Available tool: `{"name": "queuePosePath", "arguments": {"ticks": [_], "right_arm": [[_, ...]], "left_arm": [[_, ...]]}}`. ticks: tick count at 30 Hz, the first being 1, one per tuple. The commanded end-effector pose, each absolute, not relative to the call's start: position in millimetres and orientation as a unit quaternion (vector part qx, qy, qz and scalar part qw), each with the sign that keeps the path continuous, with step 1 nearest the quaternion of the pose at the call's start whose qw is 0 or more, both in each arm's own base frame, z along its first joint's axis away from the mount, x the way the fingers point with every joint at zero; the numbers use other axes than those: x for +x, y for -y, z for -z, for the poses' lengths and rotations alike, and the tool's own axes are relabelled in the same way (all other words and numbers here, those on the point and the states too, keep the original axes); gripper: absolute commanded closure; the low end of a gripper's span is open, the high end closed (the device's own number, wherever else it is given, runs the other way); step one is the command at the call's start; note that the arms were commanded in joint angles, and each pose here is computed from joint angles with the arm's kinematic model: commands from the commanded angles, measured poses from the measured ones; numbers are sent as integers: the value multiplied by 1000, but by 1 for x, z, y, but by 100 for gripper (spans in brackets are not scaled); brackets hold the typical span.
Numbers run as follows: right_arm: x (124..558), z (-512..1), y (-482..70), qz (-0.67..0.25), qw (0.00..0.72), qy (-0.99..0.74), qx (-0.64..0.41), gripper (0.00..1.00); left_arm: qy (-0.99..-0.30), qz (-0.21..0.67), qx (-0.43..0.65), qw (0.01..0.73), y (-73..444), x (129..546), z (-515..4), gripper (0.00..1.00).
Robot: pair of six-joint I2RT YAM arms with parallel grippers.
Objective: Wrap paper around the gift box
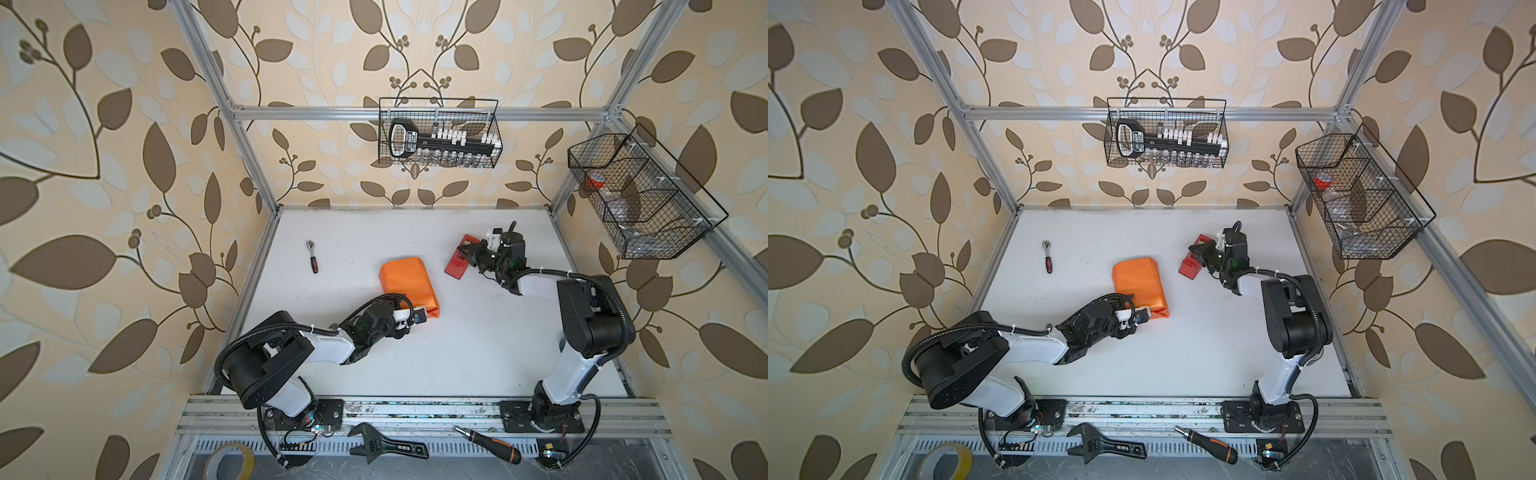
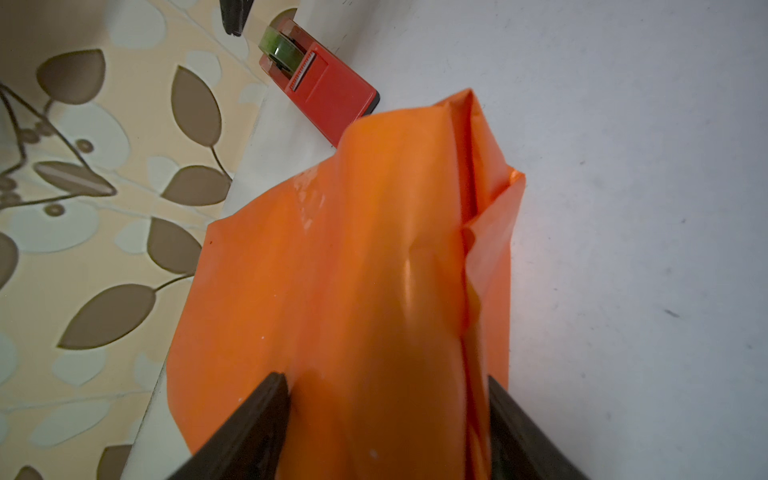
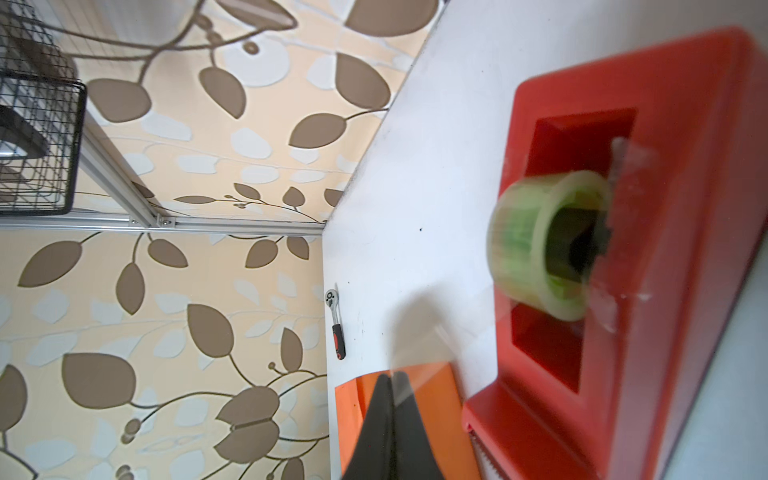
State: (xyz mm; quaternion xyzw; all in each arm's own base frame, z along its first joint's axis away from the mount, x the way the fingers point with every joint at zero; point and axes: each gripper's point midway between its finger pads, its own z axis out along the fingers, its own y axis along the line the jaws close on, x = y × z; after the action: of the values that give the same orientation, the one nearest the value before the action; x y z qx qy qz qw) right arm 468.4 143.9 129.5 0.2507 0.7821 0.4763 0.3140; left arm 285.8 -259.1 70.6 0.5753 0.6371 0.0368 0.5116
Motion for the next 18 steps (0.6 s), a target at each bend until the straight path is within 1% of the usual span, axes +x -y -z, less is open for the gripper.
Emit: {"name": "queuePosePath", "arguments": {"ticks": [1, 7, 18], "right_arm": [[455, -146, -158, -504, 309, -773, 231, 100], [438, -142, -169, -499, 305, -779, 224, 100], [409, -107, -193, -488, 278, -800, 214, 100]], "left_arm": [[-668, -50, 599, 438, 238, 277, -32, 29], [-669, -51, 599, 438, 238, 277, -31, 29], [-670, -51, 598, 437, 237, 278, -31, 29]]}}
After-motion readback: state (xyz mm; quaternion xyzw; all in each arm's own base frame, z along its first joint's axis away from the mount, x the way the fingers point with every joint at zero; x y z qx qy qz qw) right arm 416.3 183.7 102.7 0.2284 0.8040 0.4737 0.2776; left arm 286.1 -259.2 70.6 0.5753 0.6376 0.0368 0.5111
